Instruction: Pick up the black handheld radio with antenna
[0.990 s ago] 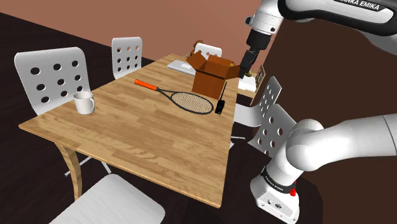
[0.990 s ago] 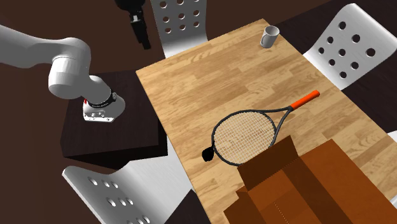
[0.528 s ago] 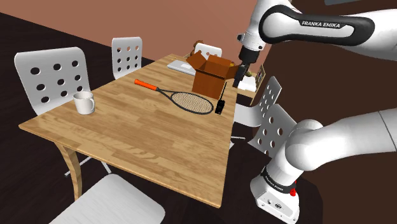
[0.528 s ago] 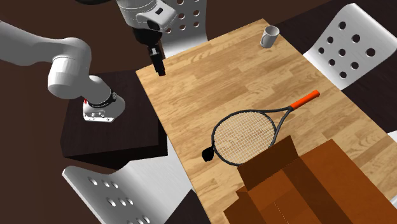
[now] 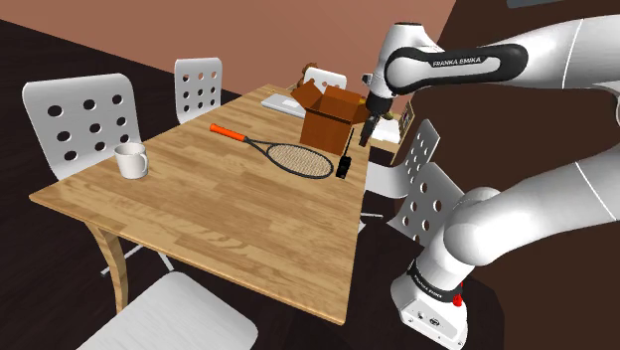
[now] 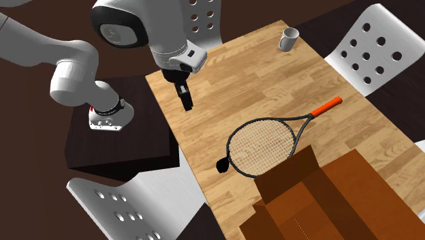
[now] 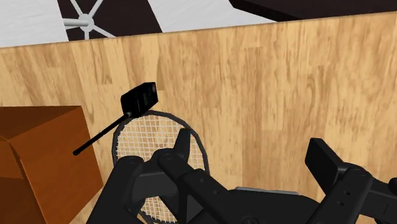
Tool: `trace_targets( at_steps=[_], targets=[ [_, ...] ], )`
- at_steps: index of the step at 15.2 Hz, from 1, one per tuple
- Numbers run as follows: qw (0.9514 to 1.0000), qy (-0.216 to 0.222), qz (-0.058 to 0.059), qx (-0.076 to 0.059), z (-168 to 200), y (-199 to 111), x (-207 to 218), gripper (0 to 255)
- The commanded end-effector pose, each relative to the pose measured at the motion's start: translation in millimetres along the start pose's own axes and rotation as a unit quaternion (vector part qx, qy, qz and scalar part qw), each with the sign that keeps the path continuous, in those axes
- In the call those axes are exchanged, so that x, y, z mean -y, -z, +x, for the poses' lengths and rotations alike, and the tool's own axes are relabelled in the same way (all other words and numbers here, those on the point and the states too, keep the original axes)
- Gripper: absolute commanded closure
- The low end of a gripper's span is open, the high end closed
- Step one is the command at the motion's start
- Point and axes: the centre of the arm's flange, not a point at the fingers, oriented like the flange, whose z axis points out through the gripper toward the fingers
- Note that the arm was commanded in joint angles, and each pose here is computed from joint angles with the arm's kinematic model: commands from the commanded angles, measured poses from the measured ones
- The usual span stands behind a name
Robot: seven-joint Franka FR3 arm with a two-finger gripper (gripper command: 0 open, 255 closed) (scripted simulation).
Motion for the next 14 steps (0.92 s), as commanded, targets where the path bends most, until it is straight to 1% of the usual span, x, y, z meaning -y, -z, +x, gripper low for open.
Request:
trace_targets(
  at_steps=[1,7,14],
  targets=[
    [0.9999,0.008,-0.008,0.002,2,-24,-14,0],
    [0.9991,0.030,-0.029,0.009,16,-81,-61,0],
    [0.9969,0.055,-0.054,0.017,34,-145,-119,0]
  ],
)
